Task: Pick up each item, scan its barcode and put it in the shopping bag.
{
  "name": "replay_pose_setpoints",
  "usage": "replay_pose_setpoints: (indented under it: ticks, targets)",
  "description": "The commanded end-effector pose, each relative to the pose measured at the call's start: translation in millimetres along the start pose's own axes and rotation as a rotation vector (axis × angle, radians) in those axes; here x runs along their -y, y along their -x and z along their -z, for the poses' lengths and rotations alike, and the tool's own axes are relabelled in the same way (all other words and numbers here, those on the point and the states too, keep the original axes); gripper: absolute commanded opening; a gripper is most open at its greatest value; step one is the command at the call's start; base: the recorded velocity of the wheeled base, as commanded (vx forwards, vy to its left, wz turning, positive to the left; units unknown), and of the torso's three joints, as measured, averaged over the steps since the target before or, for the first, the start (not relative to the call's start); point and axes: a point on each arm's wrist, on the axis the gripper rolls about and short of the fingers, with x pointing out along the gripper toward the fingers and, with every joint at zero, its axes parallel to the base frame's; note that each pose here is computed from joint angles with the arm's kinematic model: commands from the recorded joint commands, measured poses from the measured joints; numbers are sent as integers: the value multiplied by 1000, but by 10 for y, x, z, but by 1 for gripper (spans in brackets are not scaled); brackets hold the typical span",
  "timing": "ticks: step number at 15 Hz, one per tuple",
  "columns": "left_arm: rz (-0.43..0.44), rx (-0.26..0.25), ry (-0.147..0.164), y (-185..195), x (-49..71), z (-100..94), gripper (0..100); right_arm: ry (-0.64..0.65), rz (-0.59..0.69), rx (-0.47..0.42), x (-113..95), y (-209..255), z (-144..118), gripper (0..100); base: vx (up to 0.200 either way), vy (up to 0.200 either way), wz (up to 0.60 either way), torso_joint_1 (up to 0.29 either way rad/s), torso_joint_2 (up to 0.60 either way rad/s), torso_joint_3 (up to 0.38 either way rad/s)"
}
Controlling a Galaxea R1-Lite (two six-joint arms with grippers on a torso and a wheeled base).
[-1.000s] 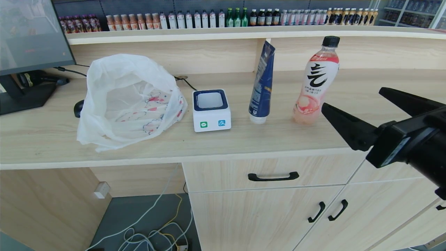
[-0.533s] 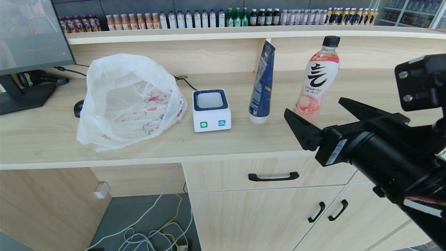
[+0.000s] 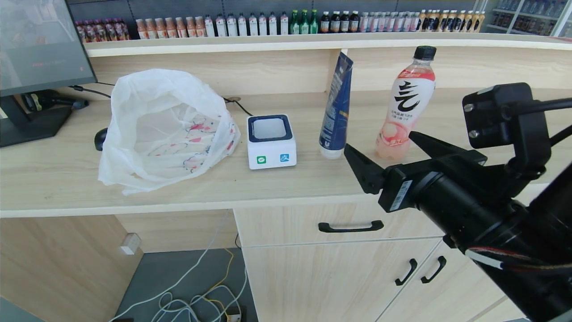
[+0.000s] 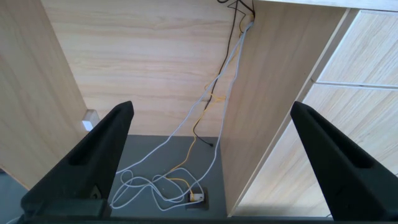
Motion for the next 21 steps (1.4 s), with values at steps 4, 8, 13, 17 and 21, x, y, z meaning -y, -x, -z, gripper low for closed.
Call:
replay_pose_setpoints:
  ticks: [4, 8, 13, 17, 21]
  targets:
    - [-1, 0, 1, 0, 0, 0, 100, -3, 4, 11, -96, -273, 167, 100, 0, 0, 0, 0, 0, 0]
    - [-1, 0, 1, 0, 0, 0, 100, -6, 39, 35, -37, -462, 151, 100, 0, 0, 0, 0, 0, 0]
    - [-1, 0, 1, 0, 0, 0, 100, 18, 17, 73, -40, -659, 37, 100, 0, 0, 0, 0, 0, 0]
    - [-1, 0, 1, 0, 0, 0, 100, 9, 16, 91, -113, -807, 9, 100, 0, 0, 0, 0, 0, 0]
    - [-1, 0, 1, 0, 0, 0, 100, -11, 22, 128, -207, -998, -32, 100, 0, 0, 0, 0, 0, 0]
